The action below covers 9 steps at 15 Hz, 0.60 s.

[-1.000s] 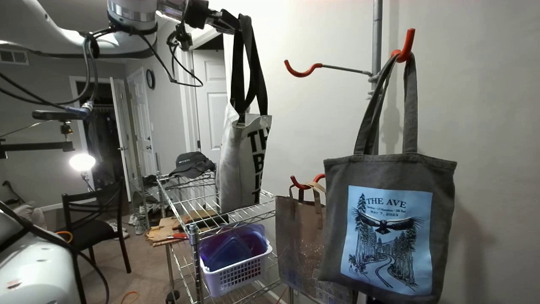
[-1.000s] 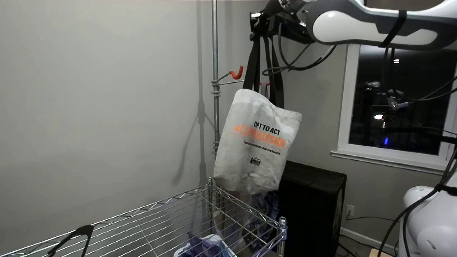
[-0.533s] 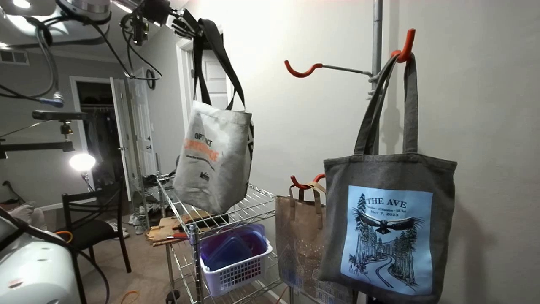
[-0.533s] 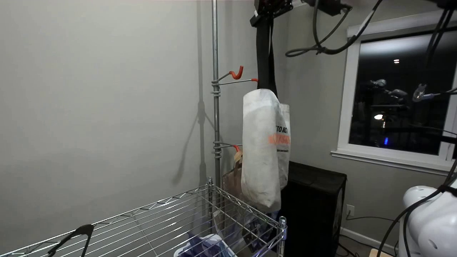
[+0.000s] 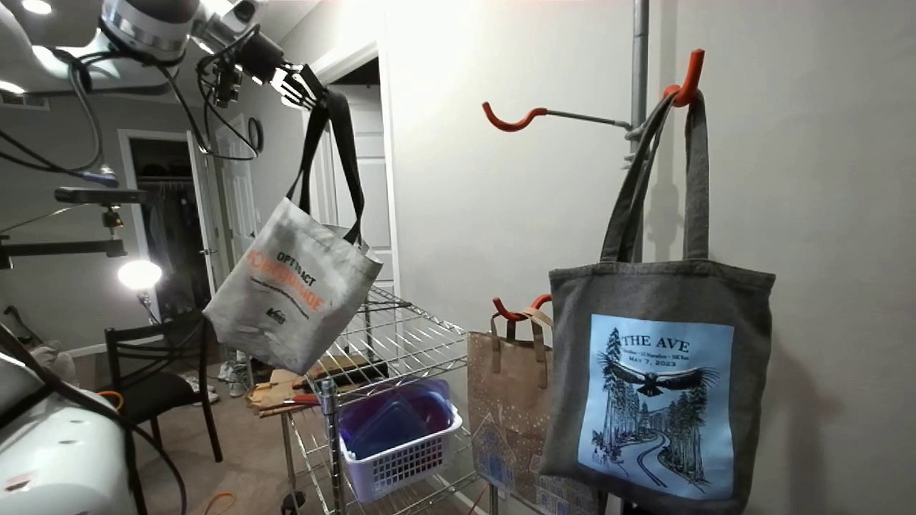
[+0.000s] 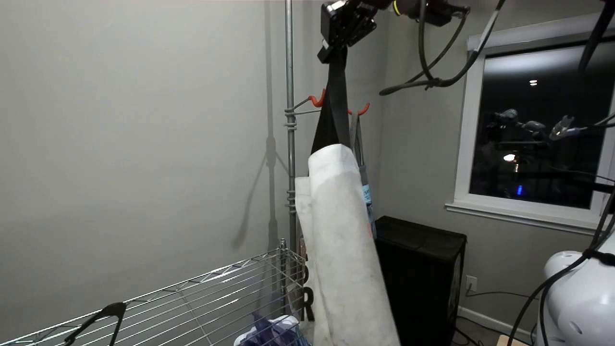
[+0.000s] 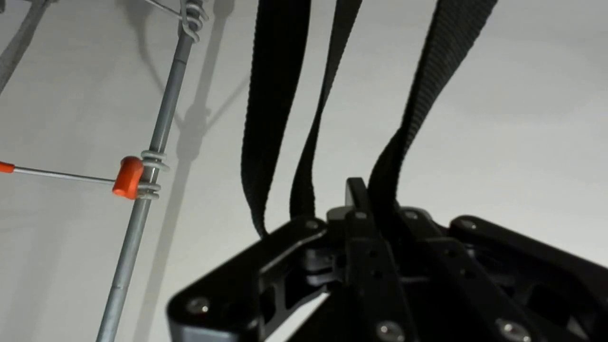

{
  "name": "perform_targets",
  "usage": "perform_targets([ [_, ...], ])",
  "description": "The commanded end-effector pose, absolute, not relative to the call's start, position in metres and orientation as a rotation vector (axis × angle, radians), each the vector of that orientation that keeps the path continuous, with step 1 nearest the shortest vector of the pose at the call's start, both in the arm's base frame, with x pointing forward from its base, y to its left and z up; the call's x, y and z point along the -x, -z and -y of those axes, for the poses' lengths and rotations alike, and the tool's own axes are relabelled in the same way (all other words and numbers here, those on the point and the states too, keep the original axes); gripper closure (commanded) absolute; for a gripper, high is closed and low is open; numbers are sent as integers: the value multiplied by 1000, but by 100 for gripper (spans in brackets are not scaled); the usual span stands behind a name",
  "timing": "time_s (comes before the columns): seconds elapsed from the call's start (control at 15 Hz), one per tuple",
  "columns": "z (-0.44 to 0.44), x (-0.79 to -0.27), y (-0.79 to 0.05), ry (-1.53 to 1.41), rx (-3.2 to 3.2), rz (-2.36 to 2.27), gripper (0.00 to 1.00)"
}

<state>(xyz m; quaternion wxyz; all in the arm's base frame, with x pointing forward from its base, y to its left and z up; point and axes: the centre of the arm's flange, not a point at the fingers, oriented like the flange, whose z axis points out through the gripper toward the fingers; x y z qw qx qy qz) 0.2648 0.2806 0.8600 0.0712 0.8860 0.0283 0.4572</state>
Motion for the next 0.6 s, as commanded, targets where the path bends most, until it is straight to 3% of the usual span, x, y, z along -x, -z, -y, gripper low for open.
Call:
perform_targets([
  [0.0,-302,-290,-844,-1250,-2693,-161,94],
  [0.53,-346,-358,-810,-1282,-2616,-141,94],
])
